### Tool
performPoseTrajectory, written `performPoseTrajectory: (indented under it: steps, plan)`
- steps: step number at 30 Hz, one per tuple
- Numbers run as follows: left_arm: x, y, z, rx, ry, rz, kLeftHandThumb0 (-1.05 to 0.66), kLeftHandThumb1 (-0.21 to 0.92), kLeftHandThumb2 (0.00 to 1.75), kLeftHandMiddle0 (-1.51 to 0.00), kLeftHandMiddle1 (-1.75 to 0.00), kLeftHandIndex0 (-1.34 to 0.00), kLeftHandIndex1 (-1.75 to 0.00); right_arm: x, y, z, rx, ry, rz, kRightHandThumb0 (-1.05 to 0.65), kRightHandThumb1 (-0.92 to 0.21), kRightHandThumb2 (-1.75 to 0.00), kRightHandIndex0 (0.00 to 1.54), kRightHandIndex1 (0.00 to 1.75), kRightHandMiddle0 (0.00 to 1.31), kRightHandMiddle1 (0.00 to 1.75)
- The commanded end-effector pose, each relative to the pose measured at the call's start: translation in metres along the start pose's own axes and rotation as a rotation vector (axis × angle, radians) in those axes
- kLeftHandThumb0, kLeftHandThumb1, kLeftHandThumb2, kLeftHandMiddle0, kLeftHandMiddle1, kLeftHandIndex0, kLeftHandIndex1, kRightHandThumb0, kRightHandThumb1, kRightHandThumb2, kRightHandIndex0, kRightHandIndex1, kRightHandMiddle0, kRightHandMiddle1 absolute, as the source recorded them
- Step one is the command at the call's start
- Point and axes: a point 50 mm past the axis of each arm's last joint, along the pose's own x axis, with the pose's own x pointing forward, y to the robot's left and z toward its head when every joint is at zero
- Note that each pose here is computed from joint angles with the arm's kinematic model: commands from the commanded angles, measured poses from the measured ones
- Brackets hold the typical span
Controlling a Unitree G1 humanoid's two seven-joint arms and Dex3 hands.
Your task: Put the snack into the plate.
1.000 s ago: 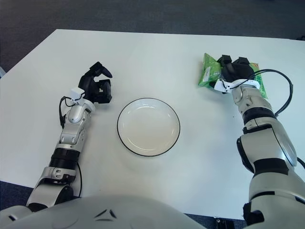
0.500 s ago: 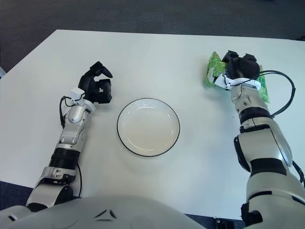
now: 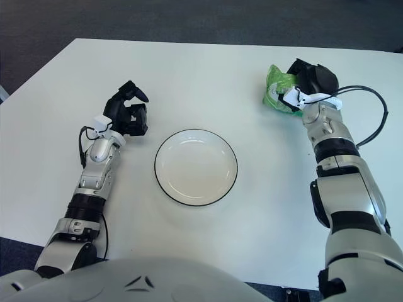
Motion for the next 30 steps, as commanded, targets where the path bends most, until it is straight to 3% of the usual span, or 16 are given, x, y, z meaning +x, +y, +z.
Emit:
performPoseTrajectory:
  steps: [1, 11, 18, 24, 30]
  plan:
    - [-0.024, 0.002, -0.029, -0.011, 0.126, 0.020, -0.47, 0.35, 1.28, -1.30, -1.75, -0.59, -1.75, 0.002, -0.011, 0.014, 0.059, -0.036, -0.019, 0.52, -0.18, -1.49, 0.72, 1.75, 0.97, 1.75]
    - [-0.023, 0.003, -0.030, -0.011, 0.128, 0.018, -0.47, 0.35, 1.27, -1.30, -1.75, -0.58, -1.75, -0.007, -0.036, 0.062, 0.145, -0.175, -0.045, 0.54, -0.15, -1.52, 0.75, 1.75, 1.01, 1.75]
    - [-0.022, 0.004, -0.031, -0.016, 0.137, 0.020, -0.47, 0.35, 1.27, -1.30, -1.75, -0.59, -1.75, -0.019, -0.055, 0.082, 0.166, -0.286, -0.055, 0.54, -0.14, -1.53, 0.75, 1.75, 1.02, 1.75]
    - [-0.020, 0.003, -0.032, -0.013, 0.148, 0.021, -0.48, 0.32, 1.31, -1.31, -1.75, -0.61, -1.75, -0.010, -0.055, 0.107, 0.184, -0.412, -0.051, 0.54, -0.14, -1.53, 0.76, 1.75, 1.02, 1.75]
    - [-0.019, 0.003, -0.032, -0.015, 0.150, 0.030, -0.48, 0.31, 1.32, -1.31, -1.75, -0.62, -1.75, -0.021, -0.056, 0.120, 0.177, -0.543, -0.052, 0.56, -0.11, -1.57, 0.78, 1.75, 1.05, 1.75]
